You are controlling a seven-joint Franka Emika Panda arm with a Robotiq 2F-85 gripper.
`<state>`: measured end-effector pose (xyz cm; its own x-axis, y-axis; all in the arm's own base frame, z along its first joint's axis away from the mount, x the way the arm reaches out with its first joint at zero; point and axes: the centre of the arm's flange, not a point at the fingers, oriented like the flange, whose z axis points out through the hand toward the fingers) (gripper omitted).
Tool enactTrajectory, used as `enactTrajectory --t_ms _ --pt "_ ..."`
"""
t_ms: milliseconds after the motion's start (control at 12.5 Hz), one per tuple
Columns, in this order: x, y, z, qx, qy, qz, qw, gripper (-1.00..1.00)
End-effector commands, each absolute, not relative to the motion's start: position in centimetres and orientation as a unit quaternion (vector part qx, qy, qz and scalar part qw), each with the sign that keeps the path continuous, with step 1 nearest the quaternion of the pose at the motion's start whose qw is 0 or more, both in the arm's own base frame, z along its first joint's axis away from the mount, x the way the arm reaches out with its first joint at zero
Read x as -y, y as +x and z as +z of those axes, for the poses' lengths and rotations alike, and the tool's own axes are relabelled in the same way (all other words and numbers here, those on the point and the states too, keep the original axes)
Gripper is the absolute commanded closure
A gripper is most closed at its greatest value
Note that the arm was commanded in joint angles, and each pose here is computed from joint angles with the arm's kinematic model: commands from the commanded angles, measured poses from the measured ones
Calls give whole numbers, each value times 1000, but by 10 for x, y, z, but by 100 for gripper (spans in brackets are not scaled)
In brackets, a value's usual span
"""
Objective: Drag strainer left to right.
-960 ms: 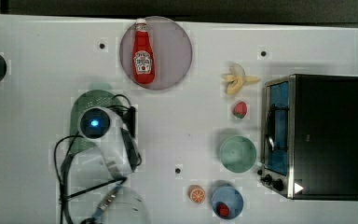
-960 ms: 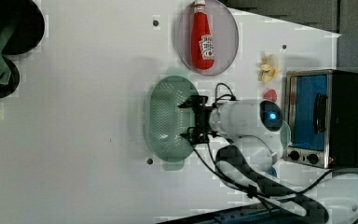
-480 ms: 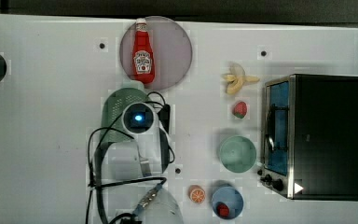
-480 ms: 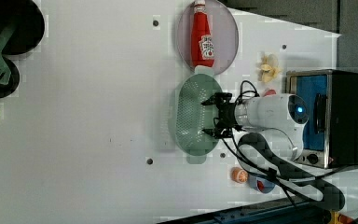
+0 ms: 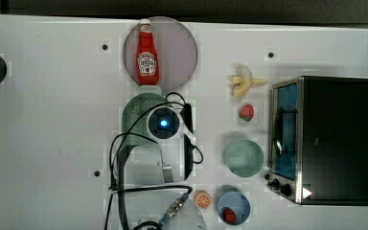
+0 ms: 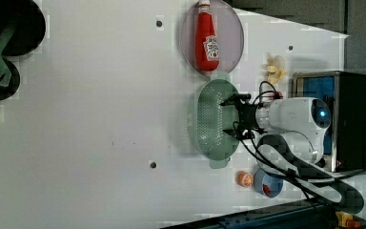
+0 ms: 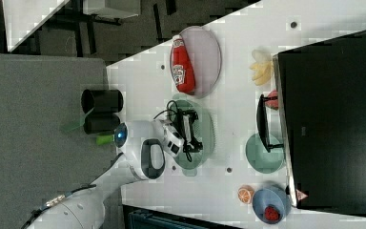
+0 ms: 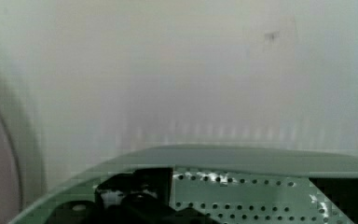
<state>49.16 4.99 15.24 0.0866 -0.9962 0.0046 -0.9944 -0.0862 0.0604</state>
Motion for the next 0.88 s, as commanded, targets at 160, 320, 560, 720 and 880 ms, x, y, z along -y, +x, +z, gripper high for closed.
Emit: enactTrajectory --t_ms 160,320,560,720,880 --pt "7 498 158 665 747 -15 25 -100" --pt "24 498 159 665 747 -9 26 -100" --pt "51 496 159 651 758 -3 32 -100" --pt "71 494 160 641 767 -1 36 -100" --pt "77 495 163 639 769 2 37 -100"
